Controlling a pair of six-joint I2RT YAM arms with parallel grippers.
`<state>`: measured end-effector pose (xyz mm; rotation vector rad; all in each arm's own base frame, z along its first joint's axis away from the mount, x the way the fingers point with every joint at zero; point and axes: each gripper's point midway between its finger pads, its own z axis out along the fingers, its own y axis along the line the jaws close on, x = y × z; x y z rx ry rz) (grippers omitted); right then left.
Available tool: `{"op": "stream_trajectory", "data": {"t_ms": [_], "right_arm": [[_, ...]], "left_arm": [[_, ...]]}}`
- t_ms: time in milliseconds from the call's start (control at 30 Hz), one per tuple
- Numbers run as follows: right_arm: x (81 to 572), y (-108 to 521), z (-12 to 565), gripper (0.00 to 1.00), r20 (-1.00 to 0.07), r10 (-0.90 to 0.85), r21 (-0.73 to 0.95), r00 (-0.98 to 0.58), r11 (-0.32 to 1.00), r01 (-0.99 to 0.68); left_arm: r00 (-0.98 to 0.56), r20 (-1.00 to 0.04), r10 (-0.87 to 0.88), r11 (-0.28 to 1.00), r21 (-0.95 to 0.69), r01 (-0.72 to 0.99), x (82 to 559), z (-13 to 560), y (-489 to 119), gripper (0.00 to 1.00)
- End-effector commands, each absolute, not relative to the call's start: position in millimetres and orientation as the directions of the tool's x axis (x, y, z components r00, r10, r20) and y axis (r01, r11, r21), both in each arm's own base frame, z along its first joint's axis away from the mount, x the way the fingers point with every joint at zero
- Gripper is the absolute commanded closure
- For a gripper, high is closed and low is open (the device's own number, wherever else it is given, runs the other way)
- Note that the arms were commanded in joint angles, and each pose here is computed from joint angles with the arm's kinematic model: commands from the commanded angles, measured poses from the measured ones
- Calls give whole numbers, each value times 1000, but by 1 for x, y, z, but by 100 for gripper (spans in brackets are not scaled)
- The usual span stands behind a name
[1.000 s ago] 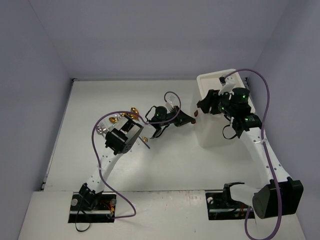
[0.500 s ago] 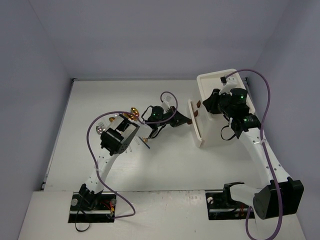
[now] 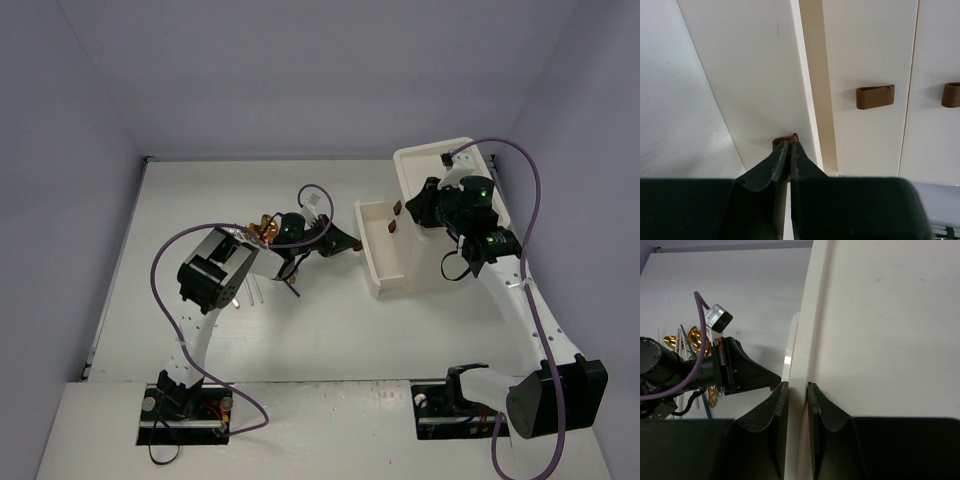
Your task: Sort the eating utensils into containers
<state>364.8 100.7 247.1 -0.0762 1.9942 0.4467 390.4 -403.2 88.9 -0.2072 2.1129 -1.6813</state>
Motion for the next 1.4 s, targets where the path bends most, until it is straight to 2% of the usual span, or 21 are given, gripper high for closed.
{"op": "stream_trajectory", "data": {"t_ms": [0,367,433,500,567,633,733,867,967,1067,1200,1367], "right_arm": [[364,72,225,100,-855,114,202,-506,972,-122],[364,73,230,99,-863,101,193,-495,971,-139],[364,74,233,90,-867,95,190,-490,971,-148],[364,74,236,83,-871,92,189,-483,970,-155],[363,76,246,73,-881,86,185,-465,968,-172],[363,76,256,67,-890,81,178,-448,967,-180],[362,73,266,58,-899,62,156,-433,970,-186],[359,70,289,49,-917,34,120,-398,974,-192],[353,66,305,41,-934,27,99,-357,977,-187],[346,62,317,30,-945,26,88,-327,980,-177],[337,61,325,26,-954,32,89,-300,980,-180],[327,61,326,24,-957,32,87,-287,979,-183]], "left_arm": [[-871,-320,-373,203,-944,260,389,137,-388,100],[-875,-307,-374,237,-944,230,385,127,-358,100],[-878,-306,-368,238,-944,229,385,127,-356,97],[-879,-309,-363,245,-942,230,385,127,-355,86],[-873,-327,-361,268,-933,239,386,132,-349,57],[-862,-357,-360,295,-920,258,388,142,-344,45],[-840,-410,-356,352,-891,286,389,157,-332,32],[-805,-478,-351,444,-842,306,384,182,-309,22],[-768,-548,-332,653,-721,233,382,179,-272,19],[-739,-626,-247,878,-467,102,370,173,-210,19],[-772,-608,-184,968,-248,-35,347,159,-156,20],[-801,-552,-231,969,-199,-143,327,129,-134,31]]}}
